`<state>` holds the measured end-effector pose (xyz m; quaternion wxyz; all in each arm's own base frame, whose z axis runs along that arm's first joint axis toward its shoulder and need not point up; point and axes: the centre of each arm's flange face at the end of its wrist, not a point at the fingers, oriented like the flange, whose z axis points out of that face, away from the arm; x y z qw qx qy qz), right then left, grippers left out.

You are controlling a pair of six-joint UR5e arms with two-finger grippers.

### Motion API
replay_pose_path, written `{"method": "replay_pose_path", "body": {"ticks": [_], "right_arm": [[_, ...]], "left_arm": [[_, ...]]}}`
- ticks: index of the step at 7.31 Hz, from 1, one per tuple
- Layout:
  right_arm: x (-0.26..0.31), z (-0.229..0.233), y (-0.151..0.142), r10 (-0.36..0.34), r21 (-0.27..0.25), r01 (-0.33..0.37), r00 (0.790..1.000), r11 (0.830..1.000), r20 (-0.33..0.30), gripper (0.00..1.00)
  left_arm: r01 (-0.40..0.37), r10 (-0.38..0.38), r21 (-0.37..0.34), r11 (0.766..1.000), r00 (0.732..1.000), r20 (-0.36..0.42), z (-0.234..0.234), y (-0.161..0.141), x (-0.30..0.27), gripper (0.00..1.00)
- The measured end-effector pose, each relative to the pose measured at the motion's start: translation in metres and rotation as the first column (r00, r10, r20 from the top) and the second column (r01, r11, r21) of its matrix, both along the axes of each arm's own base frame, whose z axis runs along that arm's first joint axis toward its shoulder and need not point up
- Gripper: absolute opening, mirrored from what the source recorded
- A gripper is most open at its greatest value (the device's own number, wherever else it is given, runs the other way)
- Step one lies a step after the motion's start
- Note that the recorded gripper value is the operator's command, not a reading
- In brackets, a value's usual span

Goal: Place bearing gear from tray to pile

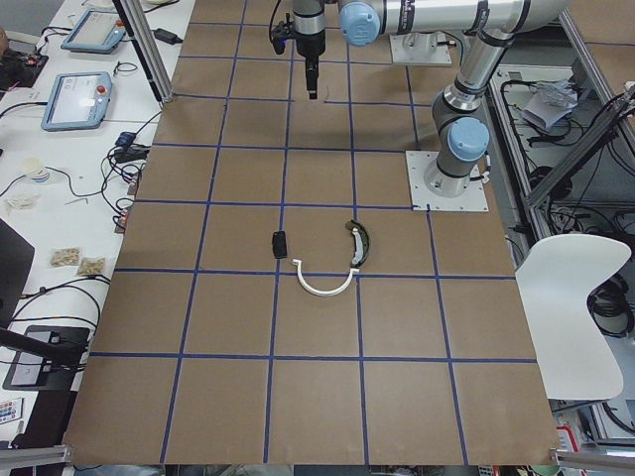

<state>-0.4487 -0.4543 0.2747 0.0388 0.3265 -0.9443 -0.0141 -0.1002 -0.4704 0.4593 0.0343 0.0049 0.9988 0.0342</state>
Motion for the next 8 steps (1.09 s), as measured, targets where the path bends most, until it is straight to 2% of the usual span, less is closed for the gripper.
{"method": "replay_pose_path", "body": {"ticks": [3, 5, 8], "right_arm": [[0.108, 0.111, -0.017, -0.045, 0.014, 0.045, 0.999, 0.999, -0.019, 0.06], [0.207, 0.173, -0.027, -0.068, -0.017, 0.067, 0.997, 0.998, -0.038, 0.09], [0.351, 0.229, -0.042, -0.121, -0.088, 0.116, 0.991, 0.989, -0.050, 0.09]], "left_arm": [[0.000, 0.000, -0.002, 1.000, 1.000, 0.000, 0.000, 0.000, 0.000, 1.00], [0.000, 0.000, 0.002, 1.000, 1.000, -0.001, -0.001, -0.001, 0.000, 1.00], [0.000, 0.000, 0.001, 1.000, 1.000, 0.000, 0.000, 0.000, 0.000, 1.00]]}}
